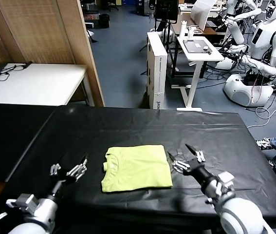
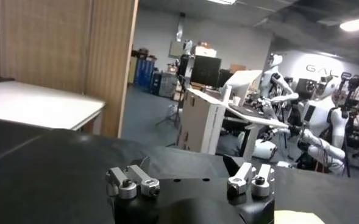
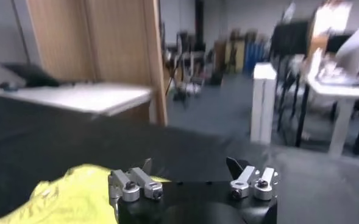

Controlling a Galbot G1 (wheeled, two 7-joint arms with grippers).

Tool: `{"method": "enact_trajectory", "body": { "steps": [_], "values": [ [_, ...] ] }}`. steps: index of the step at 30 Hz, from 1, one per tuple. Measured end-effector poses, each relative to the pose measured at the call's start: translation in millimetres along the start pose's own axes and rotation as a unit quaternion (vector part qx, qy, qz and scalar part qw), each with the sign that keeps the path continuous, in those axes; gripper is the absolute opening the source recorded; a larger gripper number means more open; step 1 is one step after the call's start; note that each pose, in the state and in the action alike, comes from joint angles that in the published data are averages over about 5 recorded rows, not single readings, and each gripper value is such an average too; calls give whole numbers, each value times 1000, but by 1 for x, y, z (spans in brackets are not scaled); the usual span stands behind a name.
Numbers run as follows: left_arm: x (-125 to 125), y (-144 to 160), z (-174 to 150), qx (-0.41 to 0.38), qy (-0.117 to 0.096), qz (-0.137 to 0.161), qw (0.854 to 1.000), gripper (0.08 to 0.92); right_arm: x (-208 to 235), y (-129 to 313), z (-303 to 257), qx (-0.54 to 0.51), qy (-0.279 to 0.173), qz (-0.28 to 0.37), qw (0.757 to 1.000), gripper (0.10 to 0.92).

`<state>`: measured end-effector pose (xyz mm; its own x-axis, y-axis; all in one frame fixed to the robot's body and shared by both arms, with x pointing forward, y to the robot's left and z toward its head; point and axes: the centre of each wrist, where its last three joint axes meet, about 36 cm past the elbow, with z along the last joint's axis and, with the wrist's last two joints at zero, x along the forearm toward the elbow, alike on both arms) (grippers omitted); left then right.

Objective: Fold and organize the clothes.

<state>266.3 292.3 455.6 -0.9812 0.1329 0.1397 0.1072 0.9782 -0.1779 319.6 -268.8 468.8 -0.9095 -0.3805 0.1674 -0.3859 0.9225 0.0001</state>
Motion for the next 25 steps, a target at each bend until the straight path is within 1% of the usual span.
{"method": "enact_trajectory", "body": {
  "steps": [7, 11, 19, 25],
  "values": [
    [20, 6, 8, -8, 15, -10, 1000, 907, 43, -4, 10, 14, -38, 49, 998, 907],
    [31, 8, 9, -15, 30, -16, 999, 907, 61, -5, 11, 33, -49, 77, 995, 907],
    [50, 15, 11, -27, 56, -25, 998, 907, 86, -5, 19, 45, -50, 107, 992, 907],
    [61, 20, 13, -32, 65, -33, 997, 907, 90, -1, 19, 43, -48, 110, 992, 907]
  ]
}}
